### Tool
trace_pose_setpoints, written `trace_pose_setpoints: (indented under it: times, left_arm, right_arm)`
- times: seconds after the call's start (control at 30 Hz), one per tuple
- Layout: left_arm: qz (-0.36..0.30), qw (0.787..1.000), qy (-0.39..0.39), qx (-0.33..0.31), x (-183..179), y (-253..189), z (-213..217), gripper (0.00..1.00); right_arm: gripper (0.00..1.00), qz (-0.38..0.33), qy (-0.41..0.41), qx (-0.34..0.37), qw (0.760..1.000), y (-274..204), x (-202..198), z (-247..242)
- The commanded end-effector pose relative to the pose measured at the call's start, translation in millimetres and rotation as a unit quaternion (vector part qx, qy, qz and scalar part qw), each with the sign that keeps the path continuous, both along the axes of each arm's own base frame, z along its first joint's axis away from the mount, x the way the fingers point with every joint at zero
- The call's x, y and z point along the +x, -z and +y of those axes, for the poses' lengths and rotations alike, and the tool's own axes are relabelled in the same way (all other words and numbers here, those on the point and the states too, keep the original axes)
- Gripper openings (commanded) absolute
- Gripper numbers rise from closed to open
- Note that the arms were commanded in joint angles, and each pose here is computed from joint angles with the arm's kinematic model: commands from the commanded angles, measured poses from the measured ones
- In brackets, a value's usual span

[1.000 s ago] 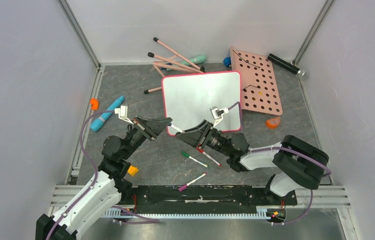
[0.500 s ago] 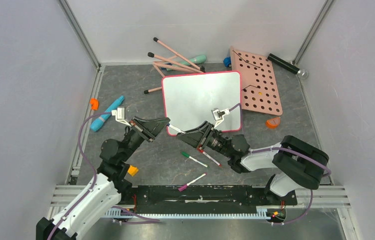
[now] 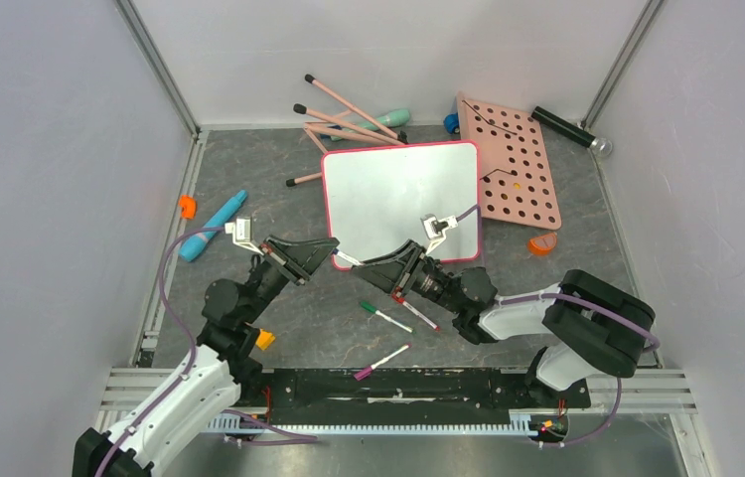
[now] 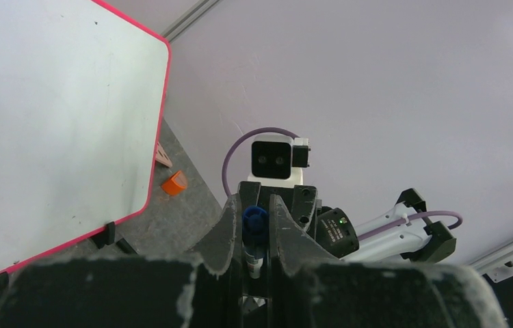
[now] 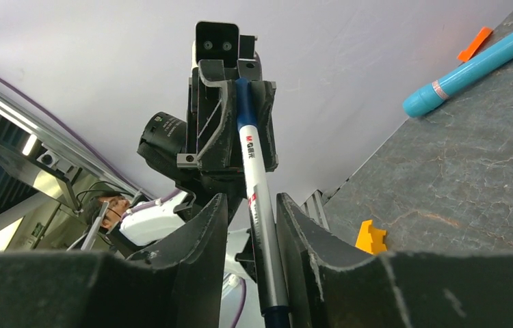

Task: Write a sentence on the whiteboard
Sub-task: Open the whiteboard marker at the center of the board, then place the pen cap at the center of the board.

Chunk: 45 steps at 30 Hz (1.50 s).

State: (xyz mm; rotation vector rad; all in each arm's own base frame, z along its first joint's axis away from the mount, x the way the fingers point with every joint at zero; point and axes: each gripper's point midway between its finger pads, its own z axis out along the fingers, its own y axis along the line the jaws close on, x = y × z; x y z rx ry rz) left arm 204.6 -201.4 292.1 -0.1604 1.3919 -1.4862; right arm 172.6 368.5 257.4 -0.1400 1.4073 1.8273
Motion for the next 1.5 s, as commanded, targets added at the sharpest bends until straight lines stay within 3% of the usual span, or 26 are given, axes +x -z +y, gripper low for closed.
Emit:
trace_pose_setpoints:
  times: [0.0,0.23,0.47,0.7,0.83,1.0,1.1,1.23,1.3,1.47]
  left_arm:
    - [-0.020,1.000,-0.002,-0.021,-3,-12,3,0.02]
    - [-0.018,1.000,-0.007,-0.023,-2,-11,4,0.02]
    - [0.021,0.995,-0.091,0.024,18,-6,25,0.02]
    - [0.088,0.972,-0.213,0.051,36,14,69,0.02]
    - [0.212,0.926,-0.291,0.111,43,71,99,0.02]
    - [0.342,0.842,-0.365,0.200,30,146,135,0.02]
    - [0.372,0.823,-0.366,0.223,27,173,137,0.02]
    - [0.414,0.794,-0.364,0.255,25,204,137,0.02]
    - [0.440,0.771,-0.372,0.271,24,221,140,0.02]
    - [0.453,0.743,-0.390,0.301,30,235,145,0.02]
  right_arm:
    - [0.28,-0.076,0.009,0.101,0.992,-64,-9,-17]
    - [0.00,-0.076,0.009,0.106,0.991,-63,-11,-21]
    - [0.00,-0.053,0.018,0.090,0.994,-30,-22,-52]
    - [0.00,-0.019,0.045,0.057,0.997,11,-27,-93]
    - [0.00,-0.026,0.044,0.031,0.998,23,-30,-98]
    - [0.00,-0.028,0.050,-0.072,0.996,67,-27,-94]
    - [0.00,-0.054,0.074,-0.159,0.983,97,-20,-97]
    - [0.00,-0.063,0.144,-0.274,0.949,137,-2,-122]
    - [0.00,-0.066,0.172,-0.297,0.937,148,1,-136]
    - [0.00,-0.047,0.202,-0.291,0.934,162,-1,-154]
